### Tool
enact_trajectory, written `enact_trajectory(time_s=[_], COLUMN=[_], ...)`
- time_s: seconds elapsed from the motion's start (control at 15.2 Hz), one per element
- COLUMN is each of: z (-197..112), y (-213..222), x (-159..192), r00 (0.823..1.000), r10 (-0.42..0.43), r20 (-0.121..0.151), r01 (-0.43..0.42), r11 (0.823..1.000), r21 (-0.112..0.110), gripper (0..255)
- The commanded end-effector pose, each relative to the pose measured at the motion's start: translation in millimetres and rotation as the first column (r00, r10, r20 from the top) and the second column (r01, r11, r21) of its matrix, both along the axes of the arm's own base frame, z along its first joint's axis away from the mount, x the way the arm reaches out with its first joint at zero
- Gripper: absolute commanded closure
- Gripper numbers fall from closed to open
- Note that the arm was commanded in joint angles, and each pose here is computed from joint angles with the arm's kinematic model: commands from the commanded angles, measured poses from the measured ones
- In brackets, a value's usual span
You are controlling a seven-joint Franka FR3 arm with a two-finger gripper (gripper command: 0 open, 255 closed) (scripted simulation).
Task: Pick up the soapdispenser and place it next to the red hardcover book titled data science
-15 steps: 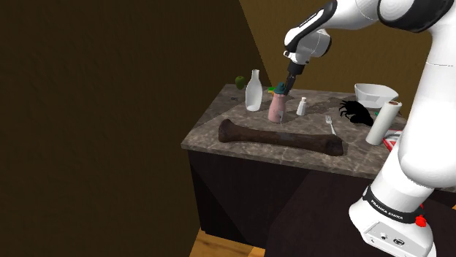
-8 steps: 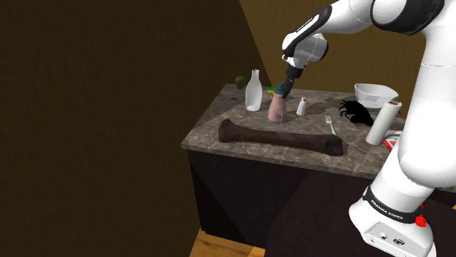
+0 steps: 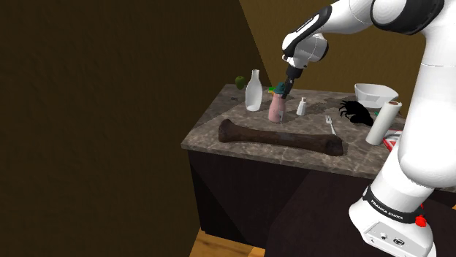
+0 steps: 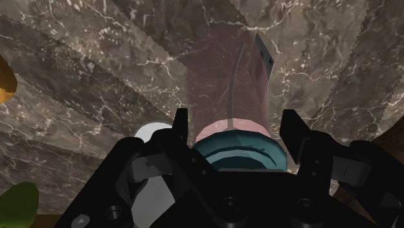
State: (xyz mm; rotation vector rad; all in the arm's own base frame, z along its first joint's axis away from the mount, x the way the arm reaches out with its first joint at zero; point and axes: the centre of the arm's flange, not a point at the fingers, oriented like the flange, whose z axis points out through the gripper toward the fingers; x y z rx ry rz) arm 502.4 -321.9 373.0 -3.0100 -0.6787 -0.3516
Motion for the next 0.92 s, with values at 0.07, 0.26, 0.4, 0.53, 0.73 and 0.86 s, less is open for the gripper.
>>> enact_trajectory(time_s=[0.07,0.26,0.4,0.53,0.73,0.86], z=[0,0,10,21,37,47], y=[0,0,0,0,0,0], x=[0,0,0,0,0,0], r00=[1.0,1.0,1.0,1.0,1.0,1.0], r10=[0.0,0.0,0.0,0.0,0.0,0.0], r20=[0.0,0.0,0.0,0.0,0.0,0.0], r01=[0.0,0.0,0.0,0.0,0.0,0.0], r11=[1.0,1.0,1.0,1.0,1.0,1.0], r21=[0.0,0.0,0.0,0.0,0.0,0.0], gripper=[255,255,255,255,255,255])
